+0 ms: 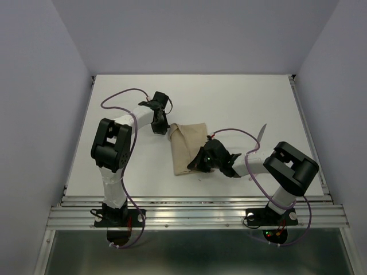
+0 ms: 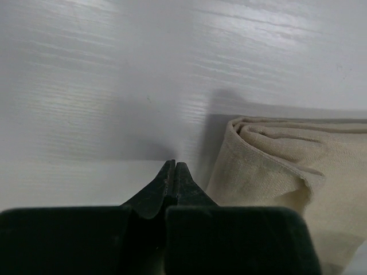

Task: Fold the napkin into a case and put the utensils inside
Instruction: Smooth out the 2/3-rectangle-folded napkin at the center of the board.

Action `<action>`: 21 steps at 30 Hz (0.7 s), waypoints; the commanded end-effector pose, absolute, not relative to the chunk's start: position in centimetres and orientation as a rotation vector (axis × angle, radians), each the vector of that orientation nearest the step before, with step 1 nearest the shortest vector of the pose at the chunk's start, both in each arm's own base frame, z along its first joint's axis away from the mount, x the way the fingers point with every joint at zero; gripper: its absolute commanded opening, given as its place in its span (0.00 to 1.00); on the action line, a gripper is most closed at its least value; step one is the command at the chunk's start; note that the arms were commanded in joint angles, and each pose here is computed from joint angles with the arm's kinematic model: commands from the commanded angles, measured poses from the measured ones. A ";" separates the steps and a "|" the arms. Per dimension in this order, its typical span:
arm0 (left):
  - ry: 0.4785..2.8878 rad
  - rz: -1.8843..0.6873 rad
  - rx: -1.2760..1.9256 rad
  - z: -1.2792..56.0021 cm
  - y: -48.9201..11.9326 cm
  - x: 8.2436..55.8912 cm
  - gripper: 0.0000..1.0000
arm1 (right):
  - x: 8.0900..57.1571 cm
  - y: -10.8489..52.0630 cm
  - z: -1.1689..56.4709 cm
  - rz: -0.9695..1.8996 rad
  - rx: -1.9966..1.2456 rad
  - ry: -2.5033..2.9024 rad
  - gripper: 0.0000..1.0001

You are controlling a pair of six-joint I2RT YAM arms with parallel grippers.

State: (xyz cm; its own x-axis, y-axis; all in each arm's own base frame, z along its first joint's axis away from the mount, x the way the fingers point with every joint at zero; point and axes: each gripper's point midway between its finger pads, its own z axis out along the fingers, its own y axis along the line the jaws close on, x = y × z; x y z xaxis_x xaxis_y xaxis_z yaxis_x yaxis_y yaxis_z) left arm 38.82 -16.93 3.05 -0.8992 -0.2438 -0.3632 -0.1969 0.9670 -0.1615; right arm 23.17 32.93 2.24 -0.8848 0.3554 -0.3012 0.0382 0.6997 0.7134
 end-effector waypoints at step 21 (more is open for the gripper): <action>2.701 -0.381 -0.165 5.4 -23.3 40.0 0.00 | 23.3 32.5 1.8 0.944 0.279 2.501 0.01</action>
